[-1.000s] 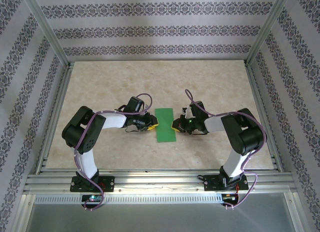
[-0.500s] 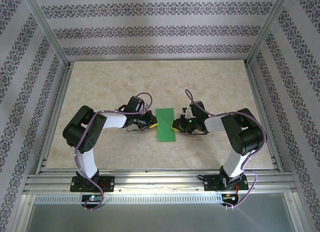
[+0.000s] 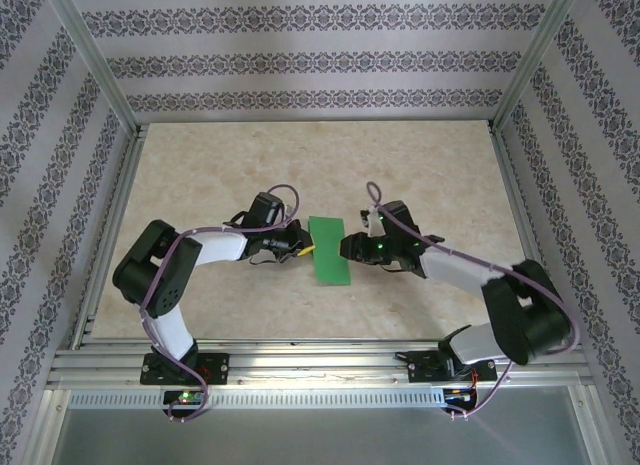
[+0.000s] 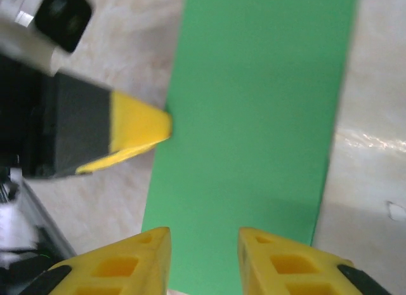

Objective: Fold a paper plane with a square sheet of paper (pick it up from the middle)

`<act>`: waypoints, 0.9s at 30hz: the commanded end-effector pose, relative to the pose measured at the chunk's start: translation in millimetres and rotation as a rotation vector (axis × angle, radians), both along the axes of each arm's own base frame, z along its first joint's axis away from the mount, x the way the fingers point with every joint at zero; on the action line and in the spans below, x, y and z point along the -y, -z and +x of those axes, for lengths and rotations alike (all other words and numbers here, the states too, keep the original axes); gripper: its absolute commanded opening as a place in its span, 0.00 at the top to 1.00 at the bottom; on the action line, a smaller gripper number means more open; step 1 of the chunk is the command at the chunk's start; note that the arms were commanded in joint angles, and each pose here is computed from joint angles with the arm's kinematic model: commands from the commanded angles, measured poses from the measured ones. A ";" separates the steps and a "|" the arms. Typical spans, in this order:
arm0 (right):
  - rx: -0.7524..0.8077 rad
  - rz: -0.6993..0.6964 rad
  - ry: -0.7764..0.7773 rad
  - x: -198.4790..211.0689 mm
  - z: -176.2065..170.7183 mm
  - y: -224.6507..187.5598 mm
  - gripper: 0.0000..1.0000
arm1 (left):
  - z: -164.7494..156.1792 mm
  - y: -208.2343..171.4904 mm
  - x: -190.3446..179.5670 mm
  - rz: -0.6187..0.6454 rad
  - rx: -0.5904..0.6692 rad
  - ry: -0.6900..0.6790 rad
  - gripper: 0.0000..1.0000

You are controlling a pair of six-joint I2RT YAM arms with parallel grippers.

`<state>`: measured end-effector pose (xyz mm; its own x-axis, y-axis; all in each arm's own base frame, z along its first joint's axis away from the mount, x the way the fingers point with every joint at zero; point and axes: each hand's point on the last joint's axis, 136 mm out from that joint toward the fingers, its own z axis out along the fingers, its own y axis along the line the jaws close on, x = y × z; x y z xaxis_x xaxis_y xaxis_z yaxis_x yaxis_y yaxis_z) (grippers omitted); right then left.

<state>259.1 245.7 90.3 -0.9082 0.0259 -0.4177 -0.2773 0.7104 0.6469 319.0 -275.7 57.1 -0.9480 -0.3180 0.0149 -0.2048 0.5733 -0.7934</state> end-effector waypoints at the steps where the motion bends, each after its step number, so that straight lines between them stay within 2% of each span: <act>1: 0.318 -0.256 -0.176 0.5 -16.2 1.7 0.64 | -14.4 -4.3 1.3 -0.019 -0.044 0.012 1.00; 5: 0.672 -0.309 -0.341 -21.8 -42.4 -14.9 0.59 | -15.1 -5.7 1.3 -0.024 -0.047 0.009 1.00; 8: 0.824 -0.319 -0.386 -32.0 -53.9 -24.3 0.51 | -13.2 -7.7 1.8 -0.028 -0.044 0.006 1.00; 11: 0.874 -0.389 -0.406 -36.0 -55.4 -19.2 0.46 | -13.0 -8.8 2.6 -0.030 -0.044 0.011 1.00; 18: 0.934 -0.499 -0.461 -49.3 -58.3 -3.2 0.44 | -13.7 -9.3 2.7 -0.032 -0.045 0.013 1.00; 27: 0.960 -0.568 -0.474 -56.0 -52.3 13.2 0.44 | -14.5 -8.8 3.4 -0.037 -0.047 0.017 1.00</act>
<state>196.9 292.8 65.2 -0.1375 -0.6381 -0.7576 -0.8112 0.5114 -0.2836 310.9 -275.2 59.4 -0.9470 -0.3169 0.0528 -0.2314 0.5591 -0.7961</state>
